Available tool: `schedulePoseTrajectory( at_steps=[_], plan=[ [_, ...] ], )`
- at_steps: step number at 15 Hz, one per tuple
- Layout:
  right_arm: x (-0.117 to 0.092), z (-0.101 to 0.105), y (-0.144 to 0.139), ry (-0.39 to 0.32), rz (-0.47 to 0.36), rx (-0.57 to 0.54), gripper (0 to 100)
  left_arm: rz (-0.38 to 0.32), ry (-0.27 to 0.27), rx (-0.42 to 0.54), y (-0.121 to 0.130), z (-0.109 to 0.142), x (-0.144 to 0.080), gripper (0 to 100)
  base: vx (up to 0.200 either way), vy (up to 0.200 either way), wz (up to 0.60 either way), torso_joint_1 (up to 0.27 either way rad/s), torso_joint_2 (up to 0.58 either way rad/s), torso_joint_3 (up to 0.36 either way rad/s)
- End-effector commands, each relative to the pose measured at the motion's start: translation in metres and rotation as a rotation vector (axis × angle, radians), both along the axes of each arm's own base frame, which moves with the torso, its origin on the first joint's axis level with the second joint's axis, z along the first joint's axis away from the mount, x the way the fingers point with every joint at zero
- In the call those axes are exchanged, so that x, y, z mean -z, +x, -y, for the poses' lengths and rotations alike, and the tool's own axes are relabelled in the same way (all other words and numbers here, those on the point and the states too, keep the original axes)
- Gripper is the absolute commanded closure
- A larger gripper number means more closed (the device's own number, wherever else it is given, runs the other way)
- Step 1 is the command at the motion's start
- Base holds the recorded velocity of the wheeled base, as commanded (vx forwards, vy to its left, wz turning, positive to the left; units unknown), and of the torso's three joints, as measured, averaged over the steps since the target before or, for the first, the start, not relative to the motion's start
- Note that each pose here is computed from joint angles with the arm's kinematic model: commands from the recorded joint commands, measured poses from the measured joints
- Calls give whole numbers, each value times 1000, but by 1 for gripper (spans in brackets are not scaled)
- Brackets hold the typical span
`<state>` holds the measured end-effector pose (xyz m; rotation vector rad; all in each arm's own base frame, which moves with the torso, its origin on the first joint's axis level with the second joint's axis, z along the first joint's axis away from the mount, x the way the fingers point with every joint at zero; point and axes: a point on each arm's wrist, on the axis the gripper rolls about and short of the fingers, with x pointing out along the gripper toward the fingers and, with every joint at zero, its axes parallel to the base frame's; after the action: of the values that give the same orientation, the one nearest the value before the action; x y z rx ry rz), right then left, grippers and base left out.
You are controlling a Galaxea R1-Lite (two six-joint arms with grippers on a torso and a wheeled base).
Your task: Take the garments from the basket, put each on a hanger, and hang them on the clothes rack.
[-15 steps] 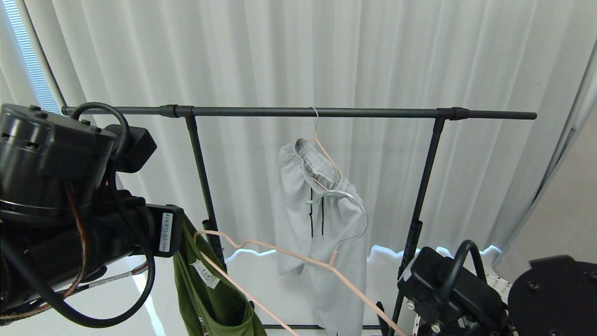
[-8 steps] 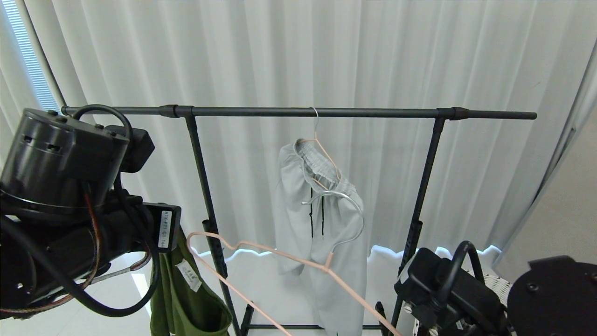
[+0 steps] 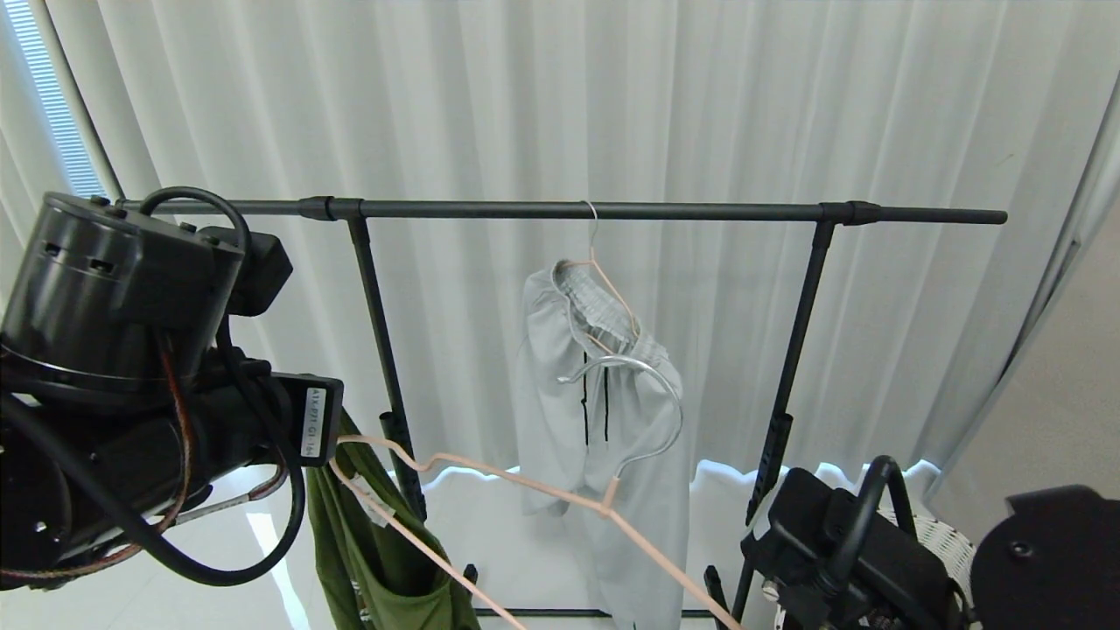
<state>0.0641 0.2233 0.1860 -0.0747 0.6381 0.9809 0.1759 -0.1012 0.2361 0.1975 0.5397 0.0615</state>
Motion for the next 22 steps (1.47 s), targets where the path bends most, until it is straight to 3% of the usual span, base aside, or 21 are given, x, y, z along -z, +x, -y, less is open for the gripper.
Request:
schedulePoseTrajectory(
  at_steps=[1, 9, 13, 16, 20, 22],
  plan=[
    [5, -5, 5, -20, -4, 19, 100, 7, -6, 8, -2, 1, -2, 100, 0, 0, 0, 0, 0, 0],
    [12, -34, 35, 45, 16, 98, 100, 8, -8, 44, -6, 7, -2, 100, 0, 0, 0, 0, 0, 0],
    [13, -49, 39, 44, 12, 89, 100, 40, -34, 143, -23, 18, -11, 100, 0, 0, 0, 0, 0, 0],
    [16, -58, 43, 39, 8, 89, 100, 59, -96, 219, -38, 31, -17, 100, 0, 0, 0, 0, 0, 0],
    [21, -66, 46, 28, 3, 88, 100, 74, -126, 305, -51, 41, -24, 100, 0, 0, 0, 0, 0, 0],
    [21, -73, 48, 30, 2, 88, 100, 81, -166, 352, -61, 46, -28, 100, 0, 0, 0, 0, 0, 0]
  ],
)
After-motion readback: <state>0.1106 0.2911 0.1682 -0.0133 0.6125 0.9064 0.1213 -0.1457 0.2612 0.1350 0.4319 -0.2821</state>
